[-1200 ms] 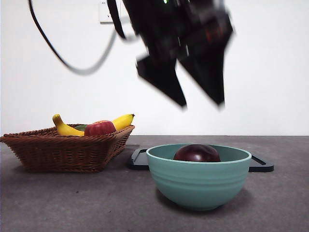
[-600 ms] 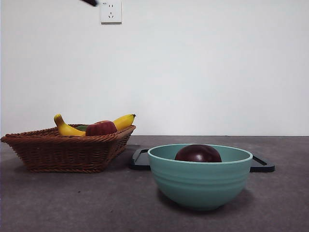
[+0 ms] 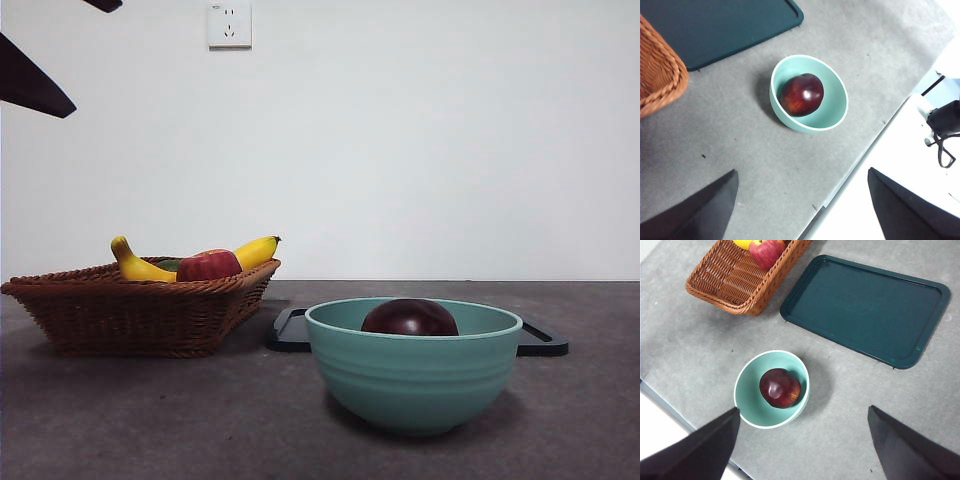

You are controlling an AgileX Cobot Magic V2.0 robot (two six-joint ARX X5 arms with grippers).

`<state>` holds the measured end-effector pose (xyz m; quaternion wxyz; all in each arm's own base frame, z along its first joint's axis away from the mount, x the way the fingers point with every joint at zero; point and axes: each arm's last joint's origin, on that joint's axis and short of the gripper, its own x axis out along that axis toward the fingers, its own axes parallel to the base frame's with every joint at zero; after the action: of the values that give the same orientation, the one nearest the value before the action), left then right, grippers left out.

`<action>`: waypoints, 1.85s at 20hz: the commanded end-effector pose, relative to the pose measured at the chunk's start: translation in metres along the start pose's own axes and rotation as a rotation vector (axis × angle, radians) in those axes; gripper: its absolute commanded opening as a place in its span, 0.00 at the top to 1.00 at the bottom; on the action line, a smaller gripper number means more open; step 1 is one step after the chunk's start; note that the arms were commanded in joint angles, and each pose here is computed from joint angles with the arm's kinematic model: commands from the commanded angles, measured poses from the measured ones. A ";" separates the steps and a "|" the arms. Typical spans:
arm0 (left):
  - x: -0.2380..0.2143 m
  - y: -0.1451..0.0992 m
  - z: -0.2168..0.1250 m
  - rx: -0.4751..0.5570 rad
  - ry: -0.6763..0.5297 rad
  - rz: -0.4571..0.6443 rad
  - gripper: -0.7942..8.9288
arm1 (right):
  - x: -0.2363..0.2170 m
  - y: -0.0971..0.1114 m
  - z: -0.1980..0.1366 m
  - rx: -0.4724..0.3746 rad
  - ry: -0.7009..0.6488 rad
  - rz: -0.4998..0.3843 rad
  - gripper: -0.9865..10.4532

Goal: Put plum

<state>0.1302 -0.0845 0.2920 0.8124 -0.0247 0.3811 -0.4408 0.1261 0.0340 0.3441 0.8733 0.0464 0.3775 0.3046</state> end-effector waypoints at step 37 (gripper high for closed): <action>0.000 -0.001 0.004 0.013 -0.020 -0.009 0.51 | 0.210 -0.012 -0.043 0.087 0.298 -0.056 0.83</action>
<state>0.1309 -0.0848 0.2930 0.8145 -0.0259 0.3754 -0.4417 0.2127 0.1341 0.1795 0.8149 0.0253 0.5133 0.2679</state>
